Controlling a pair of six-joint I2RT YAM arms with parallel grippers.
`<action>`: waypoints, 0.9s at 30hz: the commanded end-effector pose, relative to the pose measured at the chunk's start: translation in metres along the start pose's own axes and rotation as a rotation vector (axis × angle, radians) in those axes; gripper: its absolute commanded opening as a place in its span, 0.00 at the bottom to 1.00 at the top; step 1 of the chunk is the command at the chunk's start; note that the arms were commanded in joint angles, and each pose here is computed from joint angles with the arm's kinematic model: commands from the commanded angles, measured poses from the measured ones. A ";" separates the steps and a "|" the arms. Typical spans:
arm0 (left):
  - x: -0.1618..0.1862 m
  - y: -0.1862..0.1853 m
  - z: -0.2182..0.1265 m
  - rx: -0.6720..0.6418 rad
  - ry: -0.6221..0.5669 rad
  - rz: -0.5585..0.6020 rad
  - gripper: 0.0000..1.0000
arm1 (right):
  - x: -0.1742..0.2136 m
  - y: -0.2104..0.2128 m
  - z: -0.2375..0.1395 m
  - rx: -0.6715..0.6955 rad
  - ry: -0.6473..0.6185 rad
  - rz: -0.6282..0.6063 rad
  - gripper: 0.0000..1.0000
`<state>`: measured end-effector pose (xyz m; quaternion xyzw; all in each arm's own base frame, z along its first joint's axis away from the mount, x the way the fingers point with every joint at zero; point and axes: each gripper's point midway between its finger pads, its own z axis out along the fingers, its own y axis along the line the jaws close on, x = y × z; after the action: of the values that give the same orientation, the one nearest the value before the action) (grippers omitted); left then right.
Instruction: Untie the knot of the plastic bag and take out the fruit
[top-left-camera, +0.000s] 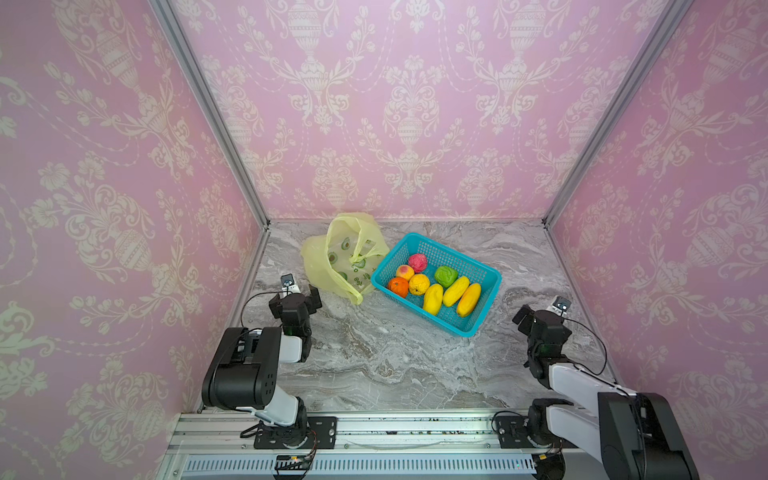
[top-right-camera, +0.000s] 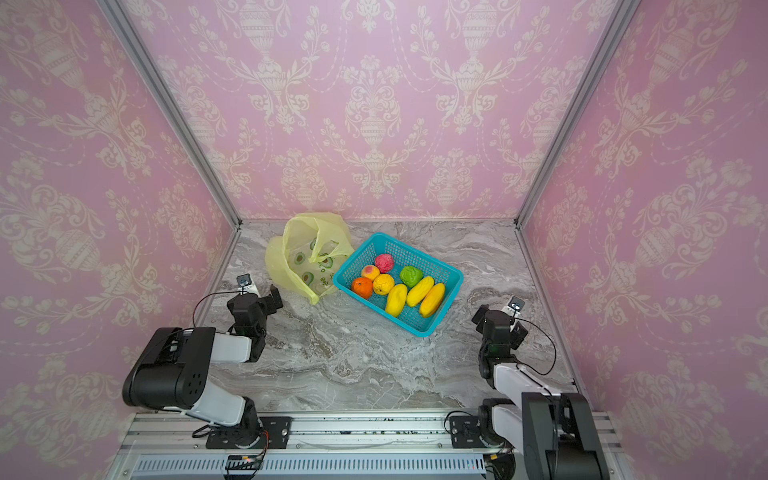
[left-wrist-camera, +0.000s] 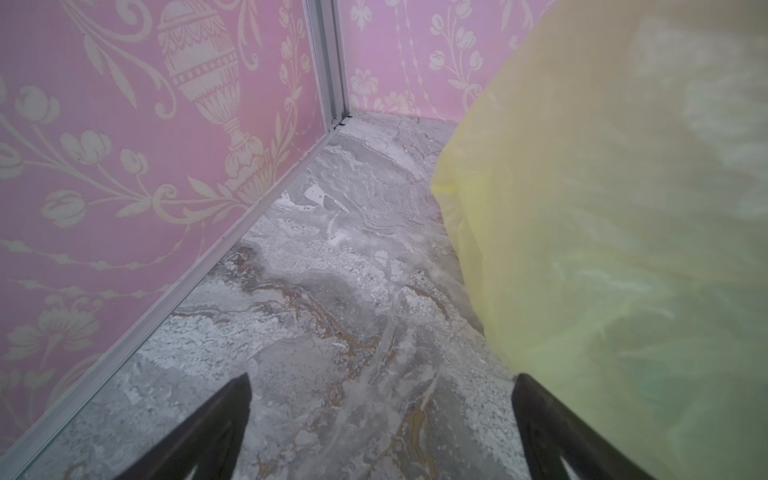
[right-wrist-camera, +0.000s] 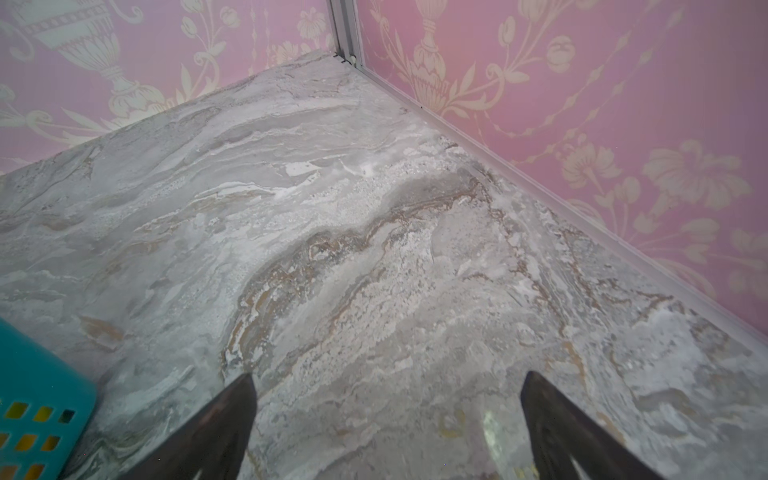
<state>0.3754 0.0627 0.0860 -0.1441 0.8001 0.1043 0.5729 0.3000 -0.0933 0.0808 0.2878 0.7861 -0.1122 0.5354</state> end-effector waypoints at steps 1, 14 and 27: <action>-0.002 -0.015 0.008 0.084 -0.042 0.038 0.99 | -0.041 0.012 0.010 -0.034 -0.150 0.061 1.00; 0.002 -0.014 0.008 0.090 -0.029 0.033 0.99 | -0.039 0.031 0.016 -0.164 -0.168 0.049 1.00; 0.004 -0.025 0.010 0.145 -0.002 0.058 0.99 | -0.021 0.087 0.003 -0.508 -0.204 -0.099 1.00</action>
<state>0.3851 0.0462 0.0782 -0.1013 0.8034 0.0683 0.5827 0.3389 -0.0550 0.0959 0.1686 0.7517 0.0000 0.6376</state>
